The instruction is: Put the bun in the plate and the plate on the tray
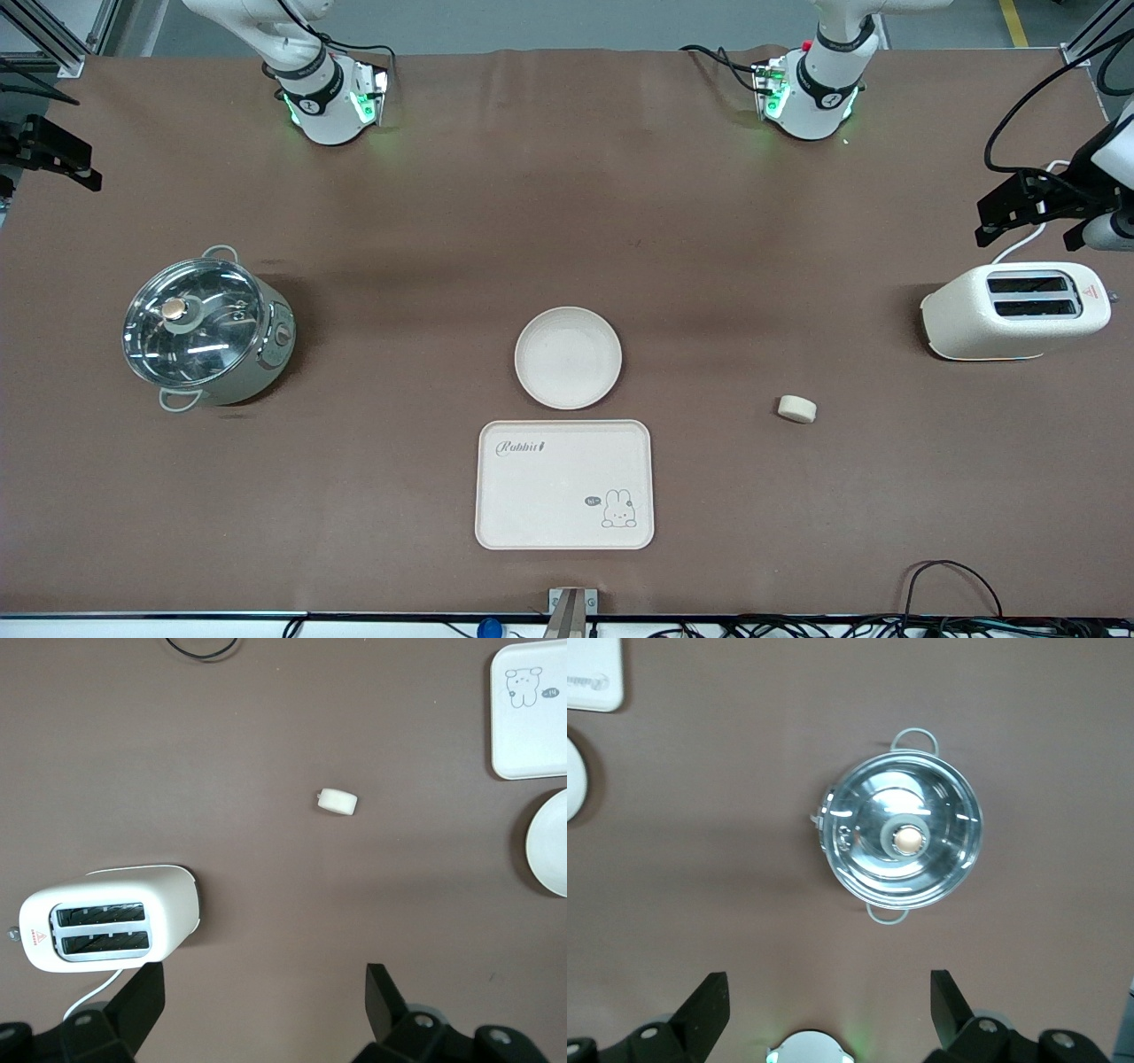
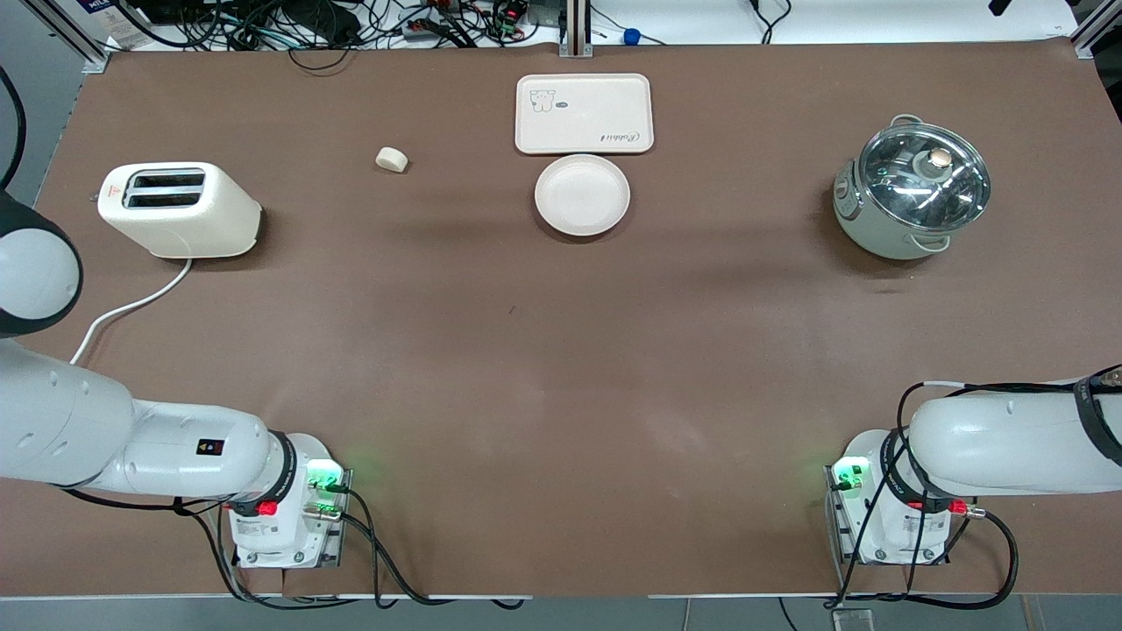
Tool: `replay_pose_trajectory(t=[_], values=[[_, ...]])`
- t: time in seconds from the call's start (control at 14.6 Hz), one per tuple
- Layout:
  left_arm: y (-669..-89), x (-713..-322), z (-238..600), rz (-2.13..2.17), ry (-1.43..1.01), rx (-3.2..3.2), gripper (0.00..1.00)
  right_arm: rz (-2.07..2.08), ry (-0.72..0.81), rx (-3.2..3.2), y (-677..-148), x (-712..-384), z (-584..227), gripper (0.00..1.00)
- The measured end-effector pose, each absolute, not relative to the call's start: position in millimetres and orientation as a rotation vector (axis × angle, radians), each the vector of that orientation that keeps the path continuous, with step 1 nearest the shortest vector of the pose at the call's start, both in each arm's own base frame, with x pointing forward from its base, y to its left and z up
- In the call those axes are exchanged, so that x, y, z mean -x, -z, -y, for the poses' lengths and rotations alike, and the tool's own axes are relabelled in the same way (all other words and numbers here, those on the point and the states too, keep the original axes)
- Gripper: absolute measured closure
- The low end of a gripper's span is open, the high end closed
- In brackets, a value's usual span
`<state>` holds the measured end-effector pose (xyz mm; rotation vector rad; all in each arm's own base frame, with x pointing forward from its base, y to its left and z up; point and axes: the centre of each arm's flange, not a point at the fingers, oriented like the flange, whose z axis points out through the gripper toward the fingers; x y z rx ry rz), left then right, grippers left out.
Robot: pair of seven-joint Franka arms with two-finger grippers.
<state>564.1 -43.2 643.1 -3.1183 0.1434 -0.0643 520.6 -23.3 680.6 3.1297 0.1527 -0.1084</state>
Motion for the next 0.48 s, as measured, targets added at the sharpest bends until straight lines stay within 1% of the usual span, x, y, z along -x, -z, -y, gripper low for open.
replay_pose_trajectory(t=[0.07,0.21,0.41,0.48], values=[[-627.3,-569.8,47.3,-0.154,0.016,3.117,0.0,-0.159,0.101,-3.143,-681.2,-520.8,20.9,0.0],[-570.4,-596.7,59.6,-0.18,-0.076,3.123,0.0,-0.173,0.073,-3.166,-683.7,-522.0,15.8,0.0],[-455.9,-650.2,90.0,-0.223,-0.104,3.149,0.0,-0.155,0.001,-3.219,-680.8,-533.3,4.6,0.0],[-418.1,-663.7,100.1,-0.231,-0.096,3.156,0.0,-0.125,-0.001,-3.234,-673.9,-540.2,-0.7,0.0]])
